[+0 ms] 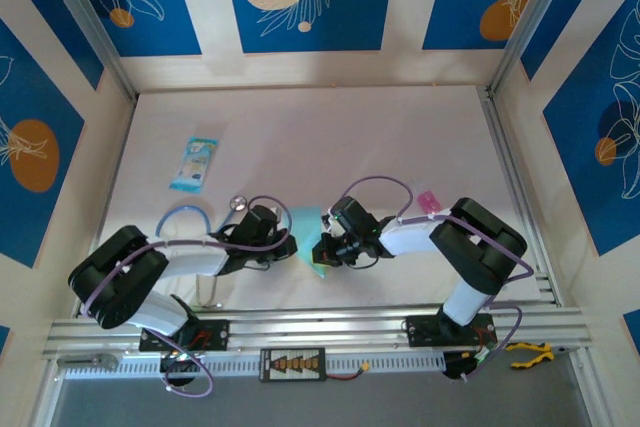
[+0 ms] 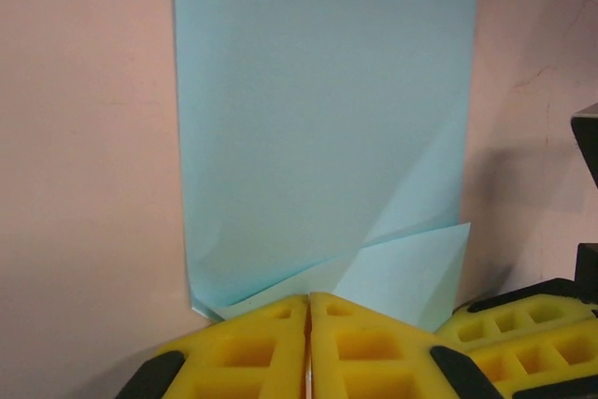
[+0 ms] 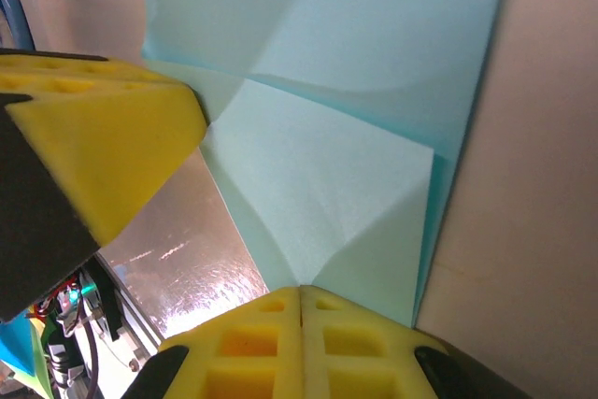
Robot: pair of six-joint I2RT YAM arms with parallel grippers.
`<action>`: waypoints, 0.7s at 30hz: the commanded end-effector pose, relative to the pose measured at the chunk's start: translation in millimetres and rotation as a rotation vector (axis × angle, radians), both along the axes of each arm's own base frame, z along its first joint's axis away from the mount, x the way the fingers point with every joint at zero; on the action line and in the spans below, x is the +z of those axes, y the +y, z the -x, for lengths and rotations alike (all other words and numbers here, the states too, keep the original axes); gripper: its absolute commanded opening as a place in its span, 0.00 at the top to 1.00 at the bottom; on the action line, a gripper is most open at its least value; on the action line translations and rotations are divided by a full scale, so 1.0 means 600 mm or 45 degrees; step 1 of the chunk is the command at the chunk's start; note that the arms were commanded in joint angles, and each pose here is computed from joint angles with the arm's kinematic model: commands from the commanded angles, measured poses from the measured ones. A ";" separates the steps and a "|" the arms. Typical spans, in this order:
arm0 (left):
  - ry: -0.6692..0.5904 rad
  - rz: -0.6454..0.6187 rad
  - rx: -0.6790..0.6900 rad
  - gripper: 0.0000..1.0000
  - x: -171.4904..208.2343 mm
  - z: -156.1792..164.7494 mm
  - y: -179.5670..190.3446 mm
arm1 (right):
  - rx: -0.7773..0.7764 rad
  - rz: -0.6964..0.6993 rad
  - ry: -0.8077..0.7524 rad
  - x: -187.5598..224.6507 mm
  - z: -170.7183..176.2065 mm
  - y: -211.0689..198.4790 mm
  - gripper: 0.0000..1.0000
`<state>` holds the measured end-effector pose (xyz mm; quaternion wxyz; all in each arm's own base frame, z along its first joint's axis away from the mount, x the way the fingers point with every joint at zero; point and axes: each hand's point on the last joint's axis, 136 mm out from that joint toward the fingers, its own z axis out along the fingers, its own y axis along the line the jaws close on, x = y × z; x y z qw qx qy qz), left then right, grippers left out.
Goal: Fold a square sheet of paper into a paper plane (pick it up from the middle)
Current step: Third fold the triangle at the center of the table.
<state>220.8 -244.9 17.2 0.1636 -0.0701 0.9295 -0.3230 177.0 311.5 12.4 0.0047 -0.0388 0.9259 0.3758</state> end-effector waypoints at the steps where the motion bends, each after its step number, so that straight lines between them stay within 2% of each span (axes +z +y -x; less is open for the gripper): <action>1: 0.051 -0.148 0.074 0.90 -0.032 -0.004 0.054 | -0.032 0.233 0.104 -0.057 0.033 -0.068 0.99; 5: 0.097 -0.207 0.109 0.92 -0.036 -0.009 0.078 | -0.023 0.242 0.109 -0.059 0.033 -0.070 0.99; 7: 0.072 -0.185 0.102 0.93 -0.022 -0.014 0.076 | -0.020 0.242 0.108 -0.058 0.032 -0.069 0.99; 15: -0.093 0.060 0.019 0.89 0.075 -0.034 0.023 | -0.015 0.248 0.103 -0.049 0.026 -0.067 0.99; 21: -0.055 0.198 -0.120 0.89 0.072 -0.033 -0.032 | -0.024 0.255 0.098 -0.048 0.024 -0.069 0.99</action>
